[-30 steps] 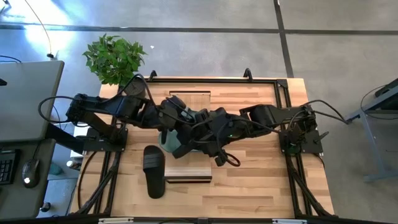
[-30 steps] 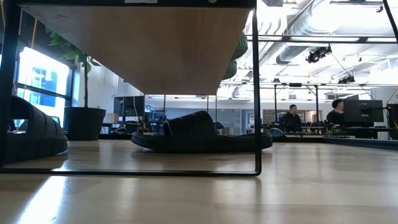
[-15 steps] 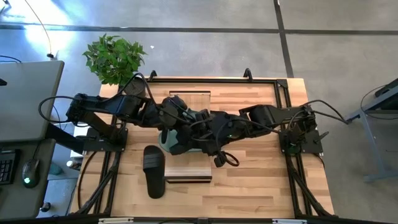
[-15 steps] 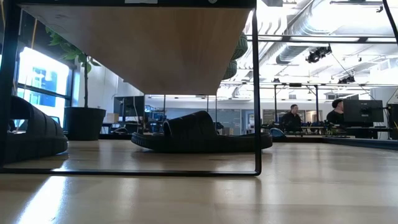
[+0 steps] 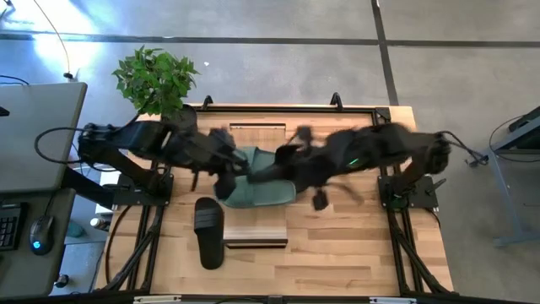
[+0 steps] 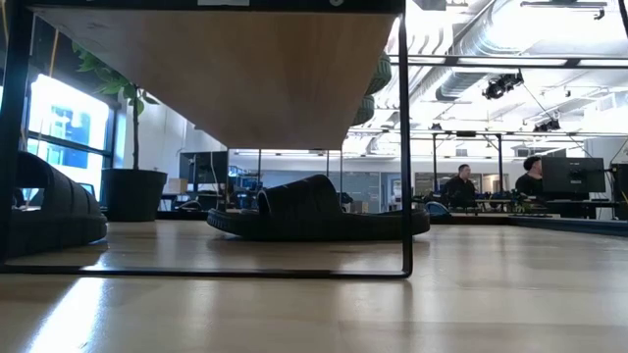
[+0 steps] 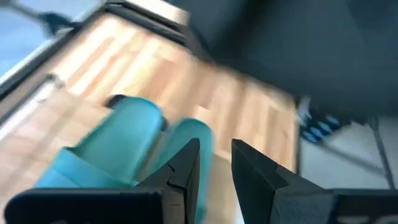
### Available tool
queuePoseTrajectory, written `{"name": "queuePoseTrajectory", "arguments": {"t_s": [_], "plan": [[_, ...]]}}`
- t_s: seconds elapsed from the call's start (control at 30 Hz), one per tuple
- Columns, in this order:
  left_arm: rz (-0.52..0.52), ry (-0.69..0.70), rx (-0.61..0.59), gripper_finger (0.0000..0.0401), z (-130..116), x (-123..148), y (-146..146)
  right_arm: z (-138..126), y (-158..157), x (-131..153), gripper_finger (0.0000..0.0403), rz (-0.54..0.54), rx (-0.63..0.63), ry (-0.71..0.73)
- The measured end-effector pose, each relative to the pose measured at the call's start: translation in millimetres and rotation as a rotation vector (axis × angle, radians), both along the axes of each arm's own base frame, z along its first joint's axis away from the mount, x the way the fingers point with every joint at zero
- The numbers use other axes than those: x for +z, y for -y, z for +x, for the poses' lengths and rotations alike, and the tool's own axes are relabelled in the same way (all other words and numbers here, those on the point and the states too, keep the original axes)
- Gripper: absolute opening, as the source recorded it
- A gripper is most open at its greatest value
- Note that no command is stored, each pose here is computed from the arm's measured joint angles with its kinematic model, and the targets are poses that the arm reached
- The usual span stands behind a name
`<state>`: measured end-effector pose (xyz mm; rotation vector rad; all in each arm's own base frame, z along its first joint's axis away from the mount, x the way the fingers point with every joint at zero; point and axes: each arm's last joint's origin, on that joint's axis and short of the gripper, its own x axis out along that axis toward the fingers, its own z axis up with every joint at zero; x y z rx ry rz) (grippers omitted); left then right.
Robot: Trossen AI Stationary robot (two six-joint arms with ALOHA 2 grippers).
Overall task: Pick and place slides into the shelf
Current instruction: Put the black slipper under the shelf
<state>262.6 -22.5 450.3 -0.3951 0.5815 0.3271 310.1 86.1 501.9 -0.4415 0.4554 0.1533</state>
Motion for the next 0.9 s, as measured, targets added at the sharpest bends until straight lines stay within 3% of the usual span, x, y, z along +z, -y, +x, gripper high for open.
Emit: {"name": "queuePoseTrajectory", "arguments": {"t_s": [0.1,0.23,0.43,0.57,0.73,0.9], "plan": [[0.059,-0.006,-0.095,0.0074,-5,3,8,-25,4,20,0.0045,0.049,0.008,0.076],[0.203,0.002,-0.168,0.0061,-8,6,20,-63,2,52,0.0045,0.150,0.128,0.245],[0.424,0.013,-0.121,0.0042,2,5,36,-113,-5,88,0.0041,0.159,0.321,0.526],[0.525,0.056,-0.066,0.0036,14,7,41,-119,-16,83,0.0041,0.156,0.399,0.608],[0.573,0.063,-0.059,0.0035,32,-7,41,-125,-21,58,0.0041,0.193,0.433,0.710],[0.589,0.117,-0.078,0.0035,47,-28,44,-151,-17,27,0.0041,0.253,0.488,0.939]]}}
